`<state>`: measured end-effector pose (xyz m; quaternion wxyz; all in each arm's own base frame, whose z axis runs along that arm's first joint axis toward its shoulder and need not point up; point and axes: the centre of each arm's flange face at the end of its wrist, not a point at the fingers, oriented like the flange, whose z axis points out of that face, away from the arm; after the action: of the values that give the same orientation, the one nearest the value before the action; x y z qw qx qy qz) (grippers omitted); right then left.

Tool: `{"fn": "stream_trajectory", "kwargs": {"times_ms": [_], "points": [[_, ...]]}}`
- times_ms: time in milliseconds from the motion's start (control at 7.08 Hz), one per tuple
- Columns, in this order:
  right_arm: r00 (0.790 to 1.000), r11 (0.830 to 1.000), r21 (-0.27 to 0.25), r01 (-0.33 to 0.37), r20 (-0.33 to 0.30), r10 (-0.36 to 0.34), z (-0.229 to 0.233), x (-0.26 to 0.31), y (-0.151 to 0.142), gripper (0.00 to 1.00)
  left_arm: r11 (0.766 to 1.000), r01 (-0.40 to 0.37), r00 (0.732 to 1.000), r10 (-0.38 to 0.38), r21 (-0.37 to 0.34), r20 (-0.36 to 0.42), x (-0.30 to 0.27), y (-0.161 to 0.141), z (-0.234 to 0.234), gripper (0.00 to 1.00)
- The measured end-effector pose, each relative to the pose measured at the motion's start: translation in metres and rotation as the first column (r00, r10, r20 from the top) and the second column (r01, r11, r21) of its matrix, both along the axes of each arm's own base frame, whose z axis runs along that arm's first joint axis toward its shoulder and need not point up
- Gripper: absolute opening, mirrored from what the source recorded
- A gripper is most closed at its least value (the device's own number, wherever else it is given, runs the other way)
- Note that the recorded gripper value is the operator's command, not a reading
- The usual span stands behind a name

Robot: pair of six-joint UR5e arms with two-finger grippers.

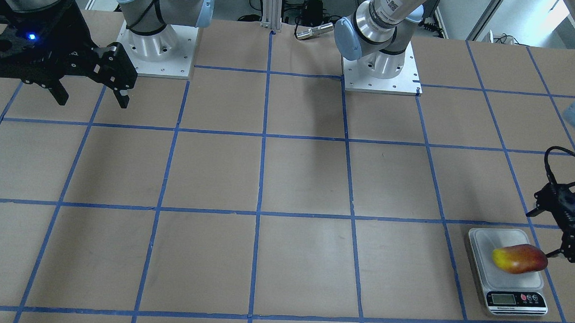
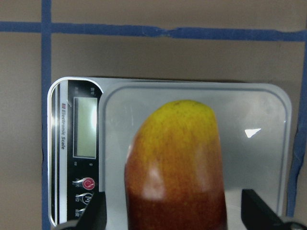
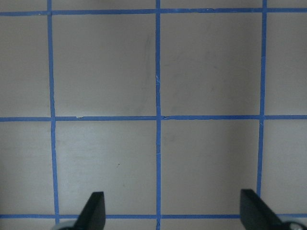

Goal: Weigh mango
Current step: 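Open the left gripper and raise it away from the mango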

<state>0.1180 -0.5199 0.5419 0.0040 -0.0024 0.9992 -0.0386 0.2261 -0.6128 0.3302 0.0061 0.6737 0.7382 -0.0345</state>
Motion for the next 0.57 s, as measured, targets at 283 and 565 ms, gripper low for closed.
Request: {"fn": "stream_trajectory", "kwargs": {"times_ms": [283,565], "points": [[1.0,1.0,0.0,0.0,-0.001,0.0,0.0,0.0,0.0,1.0,0.999,-0.023,0.999,0.022,0.03,0.026,-0.023,0.043,0.081,1.0],[1.0,1.0,0.0,0.0,-0.001,0.0,0.0,0.0,0.0,1.0,0.999,-0.038,0.998,0.037,0.03,0.044,-0.051,0.088,0.143,1.0]]}}
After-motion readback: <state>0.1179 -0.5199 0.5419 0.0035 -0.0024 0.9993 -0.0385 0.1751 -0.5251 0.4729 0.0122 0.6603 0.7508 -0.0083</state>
